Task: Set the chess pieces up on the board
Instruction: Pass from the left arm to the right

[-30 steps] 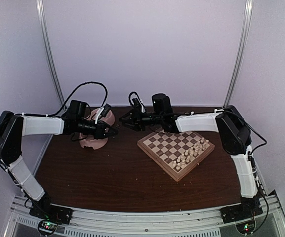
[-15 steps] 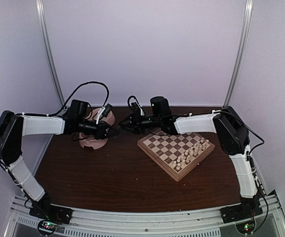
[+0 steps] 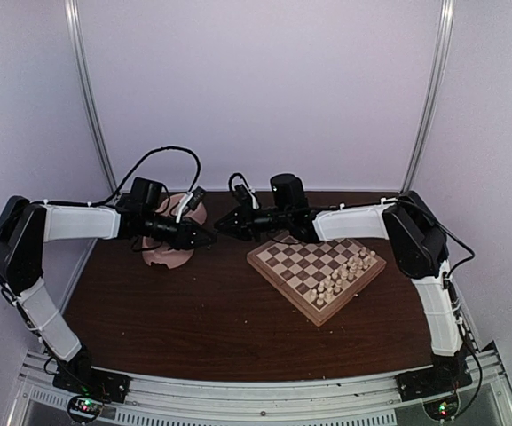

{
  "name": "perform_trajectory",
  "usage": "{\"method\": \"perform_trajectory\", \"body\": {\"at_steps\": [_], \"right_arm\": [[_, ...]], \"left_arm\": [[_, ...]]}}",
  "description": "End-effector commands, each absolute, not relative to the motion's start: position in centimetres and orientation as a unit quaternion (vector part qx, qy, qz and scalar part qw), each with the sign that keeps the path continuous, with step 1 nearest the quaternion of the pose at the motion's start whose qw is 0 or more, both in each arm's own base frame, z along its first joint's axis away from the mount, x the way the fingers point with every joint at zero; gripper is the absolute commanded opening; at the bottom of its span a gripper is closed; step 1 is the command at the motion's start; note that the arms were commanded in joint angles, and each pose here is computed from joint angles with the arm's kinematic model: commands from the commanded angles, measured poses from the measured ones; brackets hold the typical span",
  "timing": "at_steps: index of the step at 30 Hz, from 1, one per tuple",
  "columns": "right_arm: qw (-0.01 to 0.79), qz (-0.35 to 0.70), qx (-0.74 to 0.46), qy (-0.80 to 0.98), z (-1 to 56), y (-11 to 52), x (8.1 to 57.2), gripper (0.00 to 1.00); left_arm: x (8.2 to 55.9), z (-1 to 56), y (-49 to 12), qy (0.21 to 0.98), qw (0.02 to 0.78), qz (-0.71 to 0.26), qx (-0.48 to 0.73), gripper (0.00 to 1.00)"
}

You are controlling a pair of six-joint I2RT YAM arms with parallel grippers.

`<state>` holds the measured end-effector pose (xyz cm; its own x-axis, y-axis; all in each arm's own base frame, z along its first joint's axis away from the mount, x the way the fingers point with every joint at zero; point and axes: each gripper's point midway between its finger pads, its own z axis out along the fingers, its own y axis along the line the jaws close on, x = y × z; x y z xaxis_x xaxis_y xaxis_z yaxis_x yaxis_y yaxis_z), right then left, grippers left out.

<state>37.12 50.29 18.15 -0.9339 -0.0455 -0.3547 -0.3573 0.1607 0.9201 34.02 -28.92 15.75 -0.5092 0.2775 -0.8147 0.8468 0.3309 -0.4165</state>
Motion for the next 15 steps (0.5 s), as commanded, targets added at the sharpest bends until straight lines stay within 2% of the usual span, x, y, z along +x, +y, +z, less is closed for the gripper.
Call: {"method": "perform_trajectory", "body": {"at_steps": [1, 3, 9, 13, 15], "right_arm": [[0.135, 0.644, -0.147, 0.738, 19.6, 50.23, 36.58, 0.15], [0.138, 0.643, -0.143, 0.74, 19.42, 50.06, 36.75, 0.14], [0.143, 0.644, -0.134, 0.739, 19.26, 49.72, 37.28, 0.12], [0.146, 0.642, -0.131, 0.741, 18.96, 49.5, 37.5, 0.11], [0.148, 0.642, -0.13, 0.741, 18.93, 49.4, 37.51, 0.11]], "left_arm": [[34.62, 16.11, -29.43, 0.743, 0.334, -0.433, 0.386, 0.19], [34.77, 15.9, -29.43, 0.745, 0.334, -0.431, 0.384, 0.23], [34.92, 15.79, -29.38, 0.747, 0.336, -0.428, 0.382, 0.44], [34.93, 15.99, -29.36, 0.749, 0.336, -0.43, 0.376, 0.78], [34.74, 16.39, -29.35, 0.747, 0.336, -0.434, 0.374, 0.87]]}}
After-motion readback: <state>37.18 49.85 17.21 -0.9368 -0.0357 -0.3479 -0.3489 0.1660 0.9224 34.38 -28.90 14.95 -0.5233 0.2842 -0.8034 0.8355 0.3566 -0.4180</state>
